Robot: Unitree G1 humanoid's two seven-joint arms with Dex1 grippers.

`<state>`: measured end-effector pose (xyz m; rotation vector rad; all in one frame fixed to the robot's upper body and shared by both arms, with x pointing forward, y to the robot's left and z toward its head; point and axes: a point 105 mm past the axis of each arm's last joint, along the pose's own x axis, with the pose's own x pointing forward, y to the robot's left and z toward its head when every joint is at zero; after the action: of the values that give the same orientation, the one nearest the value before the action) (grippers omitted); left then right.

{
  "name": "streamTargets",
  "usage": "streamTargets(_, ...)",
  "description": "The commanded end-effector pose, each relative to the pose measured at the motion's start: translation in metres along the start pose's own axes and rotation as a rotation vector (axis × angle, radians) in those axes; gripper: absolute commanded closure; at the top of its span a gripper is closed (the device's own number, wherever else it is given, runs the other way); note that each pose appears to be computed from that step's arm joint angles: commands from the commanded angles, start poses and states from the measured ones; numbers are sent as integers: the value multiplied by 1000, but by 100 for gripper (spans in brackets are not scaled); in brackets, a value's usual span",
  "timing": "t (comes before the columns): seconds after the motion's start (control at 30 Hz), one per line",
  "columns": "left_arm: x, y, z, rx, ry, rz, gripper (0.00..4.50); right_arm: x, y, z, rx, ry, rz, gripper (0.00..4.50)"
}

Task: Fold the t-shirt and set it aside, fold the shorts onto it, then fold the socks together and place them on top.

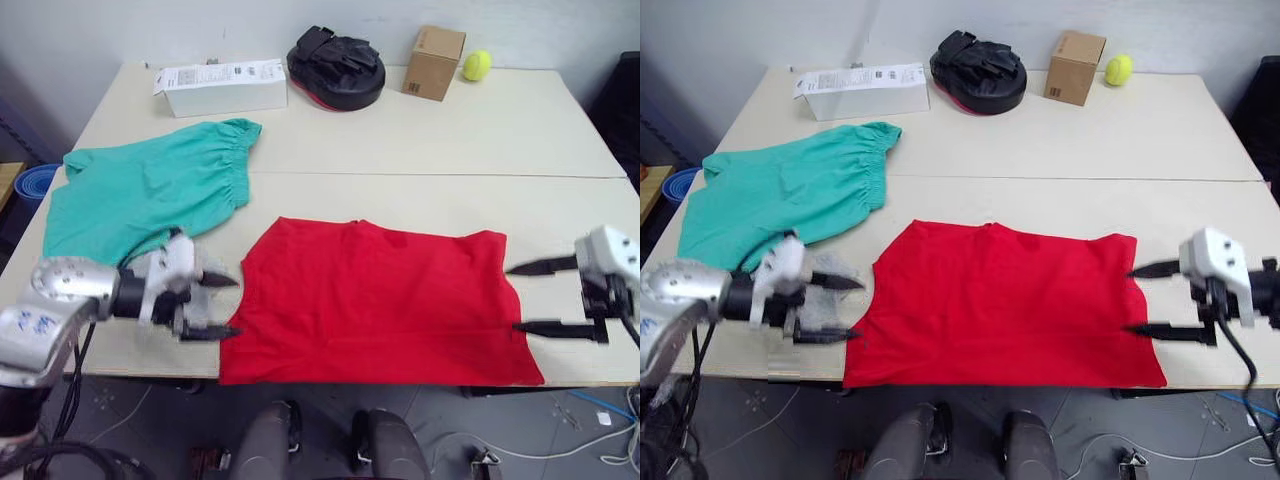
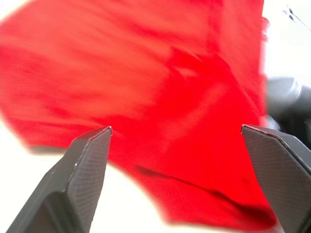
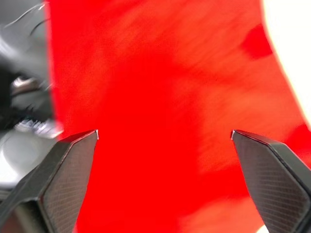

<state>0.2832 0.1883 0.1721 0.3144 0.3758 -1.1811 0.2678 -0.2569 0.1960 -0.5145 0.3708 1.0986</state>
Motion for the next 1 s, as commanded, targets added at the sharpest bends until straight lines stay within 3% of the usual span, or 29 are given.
streamTargets(0.03, 5, 29, 14, -59, -50, 71, 3, 13, -24, -6, 68, 30, -88, 0)
streamTargets(0.2, 33, 82, 17, -47, -3, 196, 3, 36, -68, -15, 142, 116, -243, 0)
streamTargets(0.43, 59, 109, 6, -30, 69, 221, 3, 39, -105, -25, 127, 224, -363, 0)
streamTargets(0.6, 68, 122, 7, -62, 60, 256, 3, 35, -118, -31, 131, 274, -377, 0)
streamTargets(0.7, 75, 124, 7, -101, 54, 256, 0, 40, -118, -34, 133, 287, -347, 63)
streamTargets(0.9, 86, 123, 16, -197, 4, 233, 0, 50, -115, -33, 131, 278, -297, 275)
streamTargets(1.0, 92, 120, 14, -183, 32, 206, 0, 52, -115, -34, 124, 276, -291, 275)
